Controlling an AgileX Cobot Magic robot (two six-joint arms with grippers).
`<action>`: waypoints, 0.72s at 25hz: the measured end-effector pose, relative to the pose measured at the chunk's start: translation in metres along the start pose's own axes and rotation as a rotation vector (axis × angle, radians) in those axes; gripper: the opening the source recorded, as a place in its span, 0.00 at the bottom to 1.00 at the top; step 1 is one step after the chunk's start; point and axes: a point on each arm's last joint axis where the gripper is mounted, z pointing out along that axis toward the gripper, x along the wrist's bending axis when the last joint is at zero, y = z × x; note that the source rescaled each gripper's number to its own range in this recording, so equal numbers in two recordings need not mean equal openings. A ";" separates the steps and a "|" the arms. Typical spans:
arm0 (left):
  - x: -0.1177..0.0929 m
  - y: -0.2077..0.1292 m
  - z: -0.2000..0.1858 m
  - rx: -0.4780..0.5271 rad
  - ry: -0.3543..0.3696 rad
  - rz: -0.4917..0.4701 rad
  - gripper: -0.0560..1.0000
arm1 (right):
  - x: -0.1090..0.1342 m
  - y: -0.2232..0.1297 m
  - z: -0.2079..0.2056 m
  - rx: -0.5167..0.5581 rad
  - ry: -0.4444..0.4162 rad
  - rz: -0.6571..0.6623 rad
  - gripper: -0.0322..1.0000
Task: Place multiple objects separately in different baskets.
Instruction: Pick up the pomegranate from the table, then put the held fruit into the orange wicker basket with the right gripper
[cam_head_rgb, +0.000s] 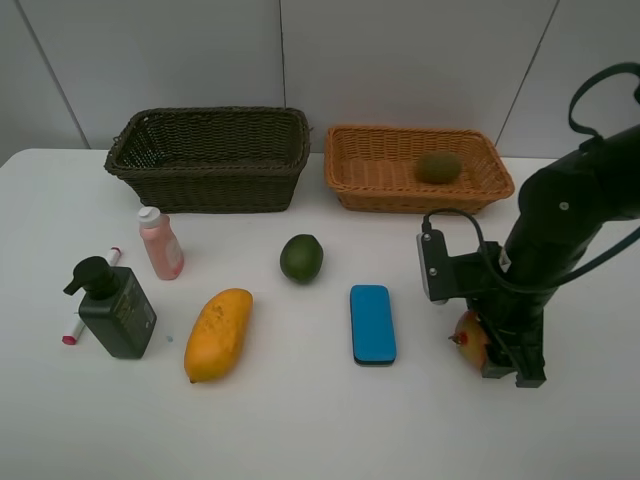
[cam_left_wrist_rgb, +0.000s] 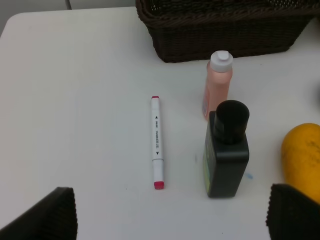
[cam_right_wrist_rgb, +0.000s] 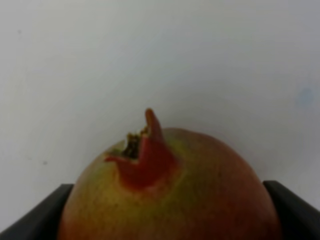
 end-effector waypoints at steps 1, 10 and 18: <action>0.000 0.000 0.000 0.000 0.000 0.000 1.00 | 0.000 0.000 0.000 0.000 0.000 0.000 0.63; 0.000 0.000 0.000 0.000 0.000 0.000 1.00 | -0.008 0.002 -0.024 -0.033 -0.053 0.023 0.63; 0.000 0.000 0.000 0.000 0.000 0.000 1.00 | -0.035 0.015 -0.075 -0.152 -0.149 0.157 0.63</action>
